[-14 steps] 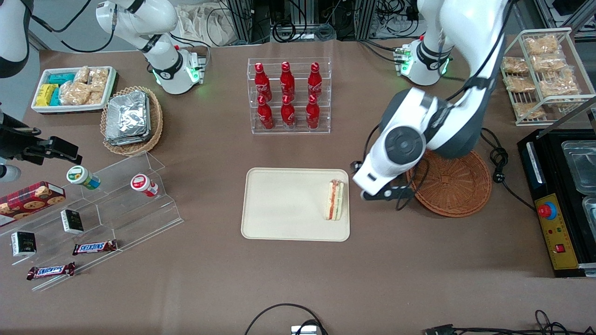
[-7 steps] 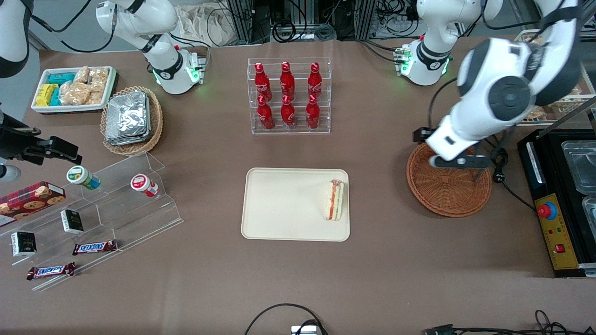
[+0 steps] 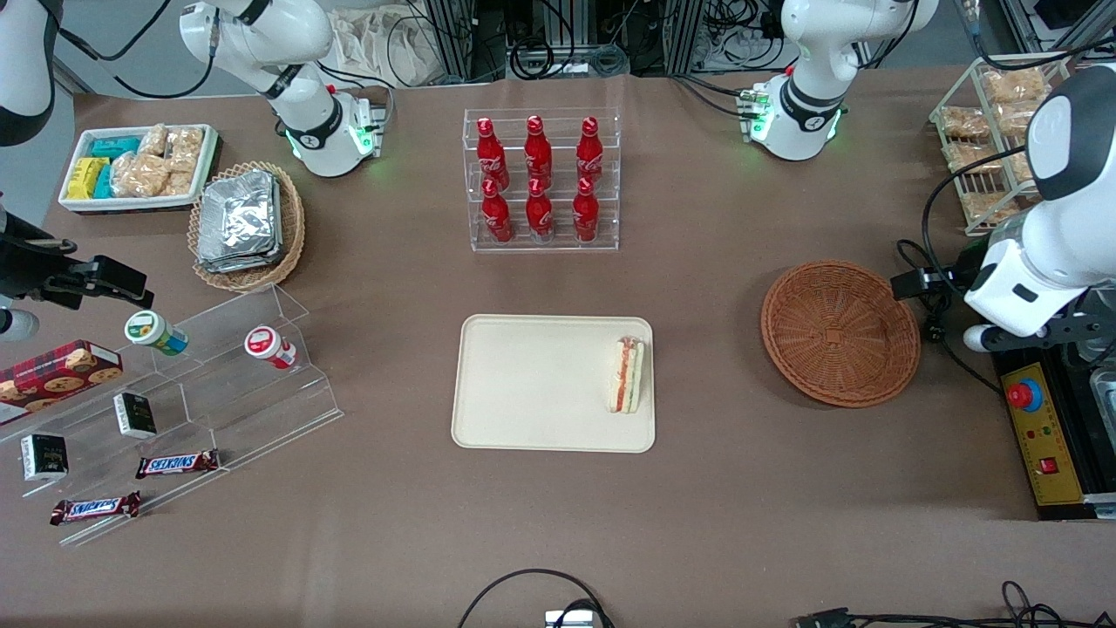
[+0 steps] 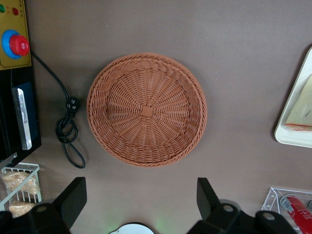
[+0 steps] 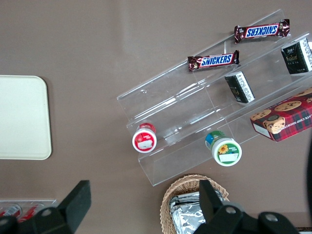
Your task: Place sandwich from basket to tray
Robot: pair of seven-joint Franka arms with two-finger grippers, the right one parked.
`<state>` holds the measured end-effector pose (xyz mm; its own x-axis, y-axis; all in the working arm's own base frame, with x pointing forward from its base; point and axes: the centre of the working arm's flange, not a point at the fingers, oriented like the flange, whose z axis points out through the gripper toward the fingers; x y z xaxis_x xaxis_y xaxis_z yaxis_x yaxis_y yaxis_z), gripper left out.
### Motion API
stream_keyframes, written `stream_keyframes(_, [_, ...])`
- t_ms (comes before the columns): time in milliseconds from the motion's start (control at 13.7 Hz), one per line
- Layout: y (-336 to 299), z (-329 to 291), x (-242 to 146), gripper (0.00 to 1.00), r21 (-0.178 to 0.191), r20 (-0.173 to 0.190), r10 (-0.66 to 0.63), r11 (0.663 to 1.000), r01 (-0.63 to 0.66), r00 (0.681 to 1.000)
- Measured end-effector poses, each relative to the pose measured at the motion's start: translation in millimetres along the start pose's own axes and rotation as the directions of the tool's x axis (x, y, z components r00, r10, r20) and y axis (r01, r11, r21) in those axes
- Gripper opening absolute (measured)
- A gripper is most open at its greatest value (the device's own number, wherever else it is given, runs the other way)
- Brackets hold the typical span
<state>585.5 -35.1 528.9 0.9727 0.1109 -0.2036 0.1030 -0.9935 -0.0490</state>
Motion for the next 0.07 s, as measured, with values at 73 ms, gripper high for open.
stream_keyframes(73, [1.4,-1.8,1.5,1.00,-0.001,-0.004,0.002,1.000,-0.002,1.000])
